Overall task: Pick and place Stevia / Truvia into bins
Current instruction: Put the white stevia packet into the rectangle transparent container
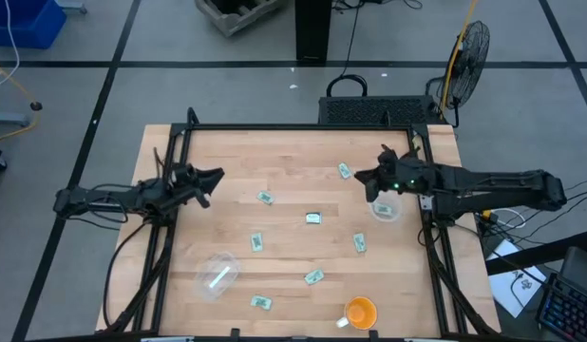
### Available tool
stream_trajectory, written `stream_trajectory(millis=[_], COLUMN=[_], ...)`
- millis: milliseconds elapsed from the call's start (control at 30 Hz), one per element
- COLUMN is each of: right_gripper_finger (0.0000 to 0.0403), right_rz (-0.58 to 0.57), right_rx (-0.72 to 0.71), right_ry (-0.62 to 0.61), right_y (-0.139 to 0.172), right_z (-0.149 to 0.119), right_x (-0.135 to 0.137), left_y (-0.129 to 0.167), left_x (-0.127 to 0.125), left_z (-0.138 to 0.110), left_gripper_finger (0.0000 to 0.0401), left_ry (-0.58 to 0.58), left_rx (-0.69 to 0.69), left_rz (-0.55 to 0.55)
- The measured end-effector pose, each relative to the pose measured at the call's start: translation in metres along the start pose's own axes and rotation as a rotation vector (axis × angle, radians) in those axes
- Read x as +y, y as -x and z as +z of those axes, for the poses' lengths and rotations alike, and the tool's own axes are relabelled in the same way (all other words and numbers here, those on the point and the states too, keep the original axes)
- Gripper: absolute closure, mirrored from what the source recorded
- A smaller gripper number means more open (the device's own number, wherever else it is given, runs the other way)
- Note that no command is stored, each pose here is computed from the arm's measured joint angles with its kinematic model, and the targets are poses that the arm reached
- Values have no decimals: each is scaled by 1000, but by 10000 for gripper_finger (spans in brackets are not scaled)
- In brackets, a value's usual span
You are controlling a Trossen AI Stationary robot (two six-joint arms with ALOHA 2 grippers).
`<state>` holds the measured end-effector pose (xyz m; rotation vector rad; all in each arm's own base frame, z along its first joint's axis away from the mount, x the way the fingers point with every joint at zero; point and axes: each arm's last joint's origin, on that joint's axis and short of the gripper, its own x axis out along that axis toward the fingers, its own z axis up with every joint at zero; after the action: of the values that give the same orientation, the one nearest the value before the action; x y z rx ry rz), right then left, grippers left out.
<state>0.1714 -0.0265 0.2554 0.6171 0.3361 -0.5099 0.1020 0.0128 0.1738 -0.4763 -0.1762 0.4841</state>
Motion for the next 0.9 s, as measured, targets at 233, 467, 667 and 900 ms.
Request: stream_trajectory(millis=[233,467,667,900], right_gripper_finger=[353,353,353,353], right_rz=[6,-49,-56,27], right_rx=[-8,68,44,-29], right_ry=[95,136,150,133], right_y=[-17,-42,-63,-80], right_z=[-1,-12,-12,-5], right_x=[5,5,4,6], left_y=[-5,-12,-18,-41], left_x=[2,6,7,-20], left_z=[-17,-35,-46,-29], left_gripper_finger=[295,295,295,295], left_ry=[187,276,304,197], left_rx=[184,322,394,411], left_rz=[11,115,152,42])
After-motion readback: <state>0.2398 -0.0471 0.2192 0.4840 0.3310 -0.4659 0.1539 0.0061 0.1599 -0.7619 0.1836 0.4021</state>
